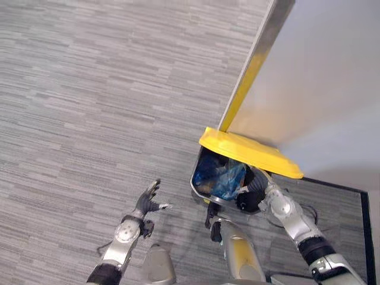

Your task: Gather rubbish on tea table into small bin, then transfer packed bag to large trash can.

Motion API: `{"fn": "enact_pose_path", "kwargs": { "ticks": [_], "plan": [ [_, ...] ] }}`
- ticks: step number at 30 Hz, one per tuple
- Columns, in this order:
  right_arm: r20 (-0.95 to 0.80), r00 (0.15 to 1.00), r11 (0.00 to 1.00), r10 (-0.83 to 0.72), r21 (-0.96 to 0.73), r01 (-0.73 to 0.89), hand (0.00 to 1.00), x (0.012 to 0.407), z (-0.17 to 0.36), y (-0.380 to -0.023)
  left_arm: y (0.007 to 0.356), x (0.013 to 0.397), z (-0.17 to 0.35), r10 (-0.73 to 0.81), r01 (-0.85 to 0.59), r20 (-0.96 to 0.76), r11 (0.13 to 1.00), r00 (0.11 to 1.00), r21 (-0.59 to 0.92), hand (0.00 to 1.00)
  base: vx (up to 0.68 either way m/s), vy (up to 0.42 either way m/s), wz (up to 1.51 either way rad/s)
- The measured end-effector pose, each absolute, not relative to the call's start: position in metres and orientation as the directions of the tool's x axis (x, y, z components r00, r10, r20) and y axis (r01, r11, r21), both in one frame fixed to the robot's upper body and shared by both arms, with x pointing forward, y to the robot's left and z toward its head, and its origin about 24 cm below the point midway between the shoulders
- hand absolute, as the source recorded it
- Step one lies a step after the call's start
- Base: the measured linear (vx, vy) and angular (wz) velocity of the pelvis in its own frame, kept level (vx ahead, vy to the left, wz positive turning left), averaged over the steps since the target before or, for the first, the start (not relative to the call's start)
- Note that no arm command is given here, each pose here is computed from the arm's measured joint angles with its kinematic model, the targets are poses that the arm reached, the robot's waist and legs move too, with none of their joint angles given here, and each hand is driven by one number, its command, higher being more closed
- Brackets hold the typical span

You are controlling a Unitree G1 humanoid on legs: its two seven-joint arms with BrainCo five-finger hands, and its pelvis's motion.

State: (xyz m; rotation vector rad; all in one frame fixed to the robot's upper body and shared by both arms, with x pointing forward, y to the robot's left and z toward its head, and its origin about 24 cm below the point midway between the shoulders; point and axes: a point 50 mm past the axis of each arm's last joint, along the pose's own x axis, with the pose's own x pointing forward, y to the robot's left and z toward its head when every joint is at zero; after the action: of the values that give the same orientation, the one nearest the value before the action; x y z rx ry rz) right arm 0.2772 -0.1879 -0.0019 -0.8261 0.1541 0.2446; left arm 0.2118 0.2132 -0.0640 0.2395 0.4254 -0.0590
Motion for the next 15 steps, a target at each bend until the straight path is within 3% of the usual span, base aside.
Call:
{"fn": "enact_pose_path", "kwargs": {
  "ticks": [6,15],
  "plan": [
    [-0.281,0.951,0.681,0.127,-0.672,-0.29,0.0,0.271,-0.016,-0.189,0.237,0.184,-0.095,0.129,-0.011,-0.558,0.978,0.82,0.21,0.0,0.02,-0.022,0.13],
    [-0.34,0.934,0.769,0.109,-0.566,-0.296,0.0,0.254,-0.038,-0.175,0.244,0.155,-0.114,0.171,-0.029,-0.648,0.974,0.742,0.224,0.0,-0.11,0.055,-0.08]
  ]
}}
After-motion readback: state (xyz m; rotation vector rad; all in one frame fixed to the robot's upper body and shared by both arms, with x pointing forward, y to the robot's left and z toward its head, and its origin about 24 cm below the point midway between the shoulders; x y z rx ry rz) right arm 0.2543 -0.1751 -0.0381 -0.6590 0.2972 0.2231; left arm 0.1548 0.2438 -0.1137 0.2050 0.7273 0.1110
